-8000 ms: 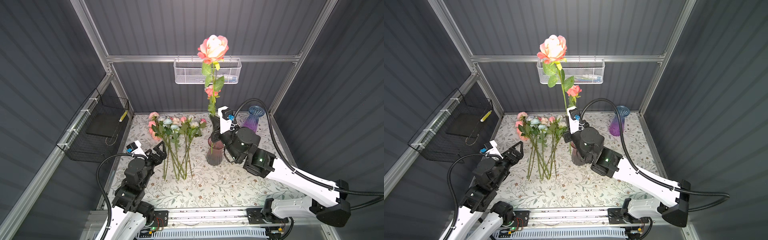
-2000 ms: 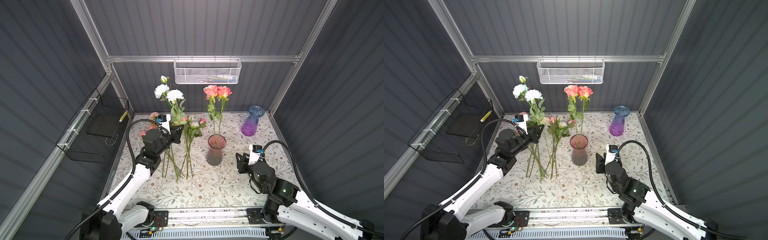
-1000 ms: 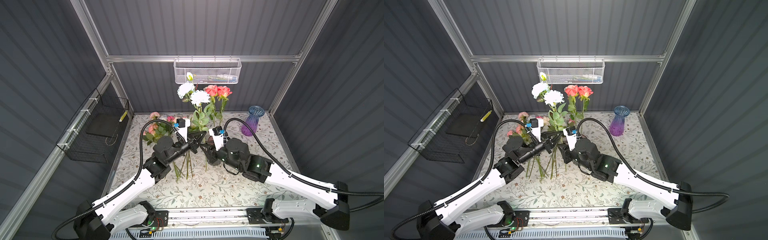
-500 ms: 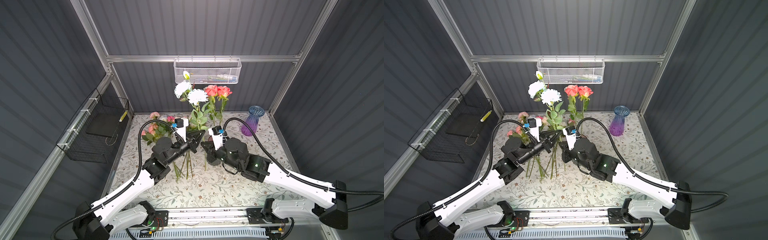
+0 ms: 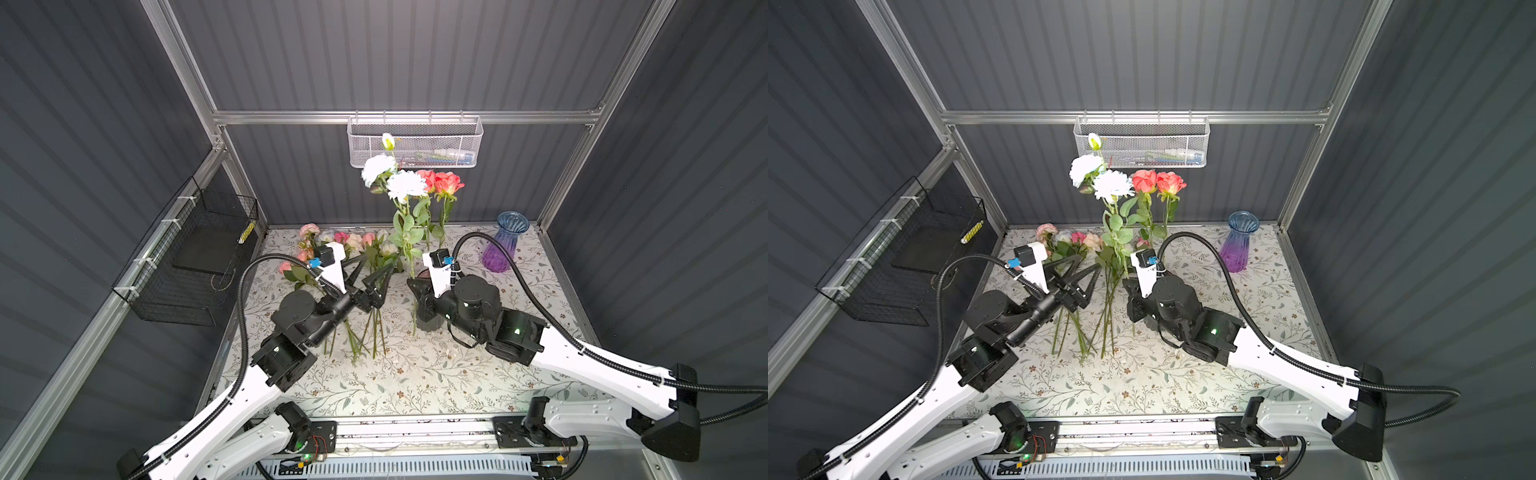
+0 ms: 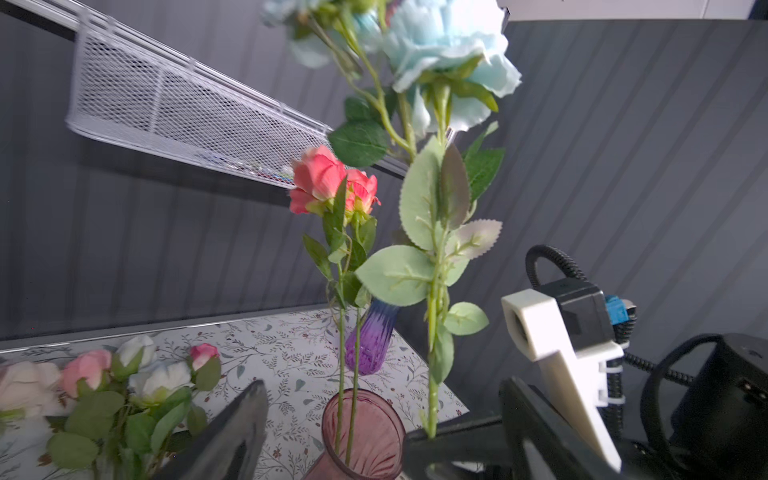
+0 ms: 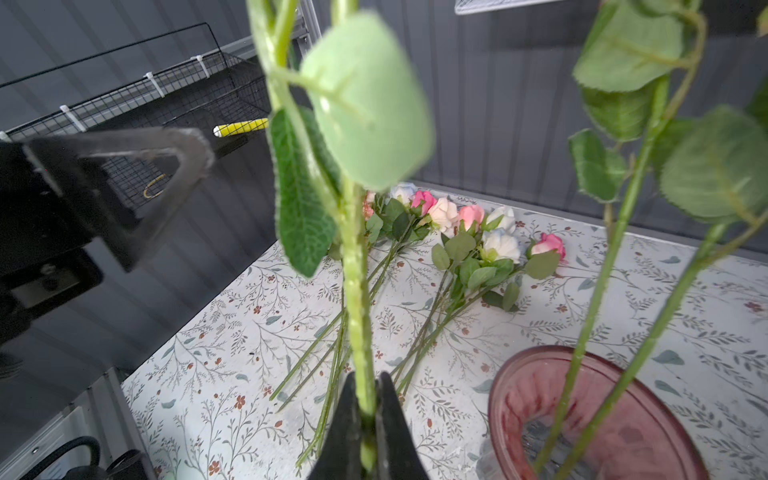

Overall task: Arrange the flowers into the vase
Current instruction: 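Open the left gripper while the right carries the flowers over the pink vase, then lower the white and pale-blue flower stems into the pink vase with the right gripper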

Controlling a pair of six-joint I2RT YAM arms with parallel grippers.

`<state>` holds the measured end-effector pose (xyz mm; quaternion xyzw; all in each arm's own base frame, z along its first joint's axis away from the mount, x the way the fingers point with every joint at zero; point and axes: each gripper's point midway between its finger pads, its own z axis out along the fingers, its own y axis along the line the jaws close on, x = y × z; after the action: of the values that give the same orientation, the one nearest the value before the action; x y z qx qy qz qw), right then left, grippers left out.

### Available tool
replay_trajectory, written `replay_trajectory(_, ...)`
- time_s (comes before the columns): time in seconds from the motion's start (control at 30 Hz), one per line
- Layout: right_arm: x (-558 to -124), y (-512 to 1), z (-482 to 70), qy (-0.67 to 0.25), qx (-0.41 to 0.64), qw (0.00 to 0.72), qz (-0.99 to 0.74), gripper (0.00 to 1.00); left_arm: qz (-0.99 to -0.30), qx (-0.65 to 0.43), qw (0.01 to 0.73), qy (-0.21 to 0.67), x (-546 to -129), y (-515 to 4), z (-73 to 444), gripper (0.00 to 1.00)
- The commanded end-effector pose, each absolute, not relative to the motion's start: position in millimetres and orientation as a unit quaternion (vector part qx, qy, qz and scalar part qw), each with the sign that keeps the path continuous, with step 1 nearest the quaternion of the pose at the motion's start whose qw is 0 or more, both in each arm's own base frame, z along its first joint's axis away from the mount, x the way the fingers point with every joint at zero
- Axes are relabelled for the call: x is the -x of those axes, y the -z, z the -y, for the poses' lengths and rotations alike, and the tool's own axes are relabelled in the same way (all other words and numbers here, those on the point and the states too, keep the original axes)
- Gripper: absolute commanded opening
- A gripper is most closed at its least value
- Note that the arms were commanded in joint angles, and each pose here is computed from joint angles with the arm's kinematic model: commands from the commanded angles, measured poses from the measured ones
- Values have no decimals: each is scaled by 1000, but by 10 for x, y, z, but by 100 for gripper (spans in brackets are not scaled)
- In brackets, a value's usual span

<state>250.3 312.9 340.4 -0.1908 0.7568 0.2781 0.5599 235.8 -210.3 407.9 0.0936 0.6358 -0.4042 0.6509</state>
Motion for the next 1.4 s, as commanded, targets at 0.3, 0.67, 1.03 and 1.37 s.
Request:
replay_trajectory(0.3,-3004,-4291,-2494,-147,109,717,-672,6,-691,0,654,307,-2323,-3404,1466,94)
replay_trajectory(0.67,-3427,-3933,-2308,-80,63,742,-663,5,-713,-3,637,292,-2373,-3272,1504,95)
replay_trajectory(1.03,-3347,-3165,-2194,-93,41,690,-717,11,-725,-4,630,278,-2463,-3168,1560,96)
replay_trajectory(1.37,-3305,-2718,-2253,-87,59,651,-752,18,-734,-1,621,277,-2529,-3080,1624,96)
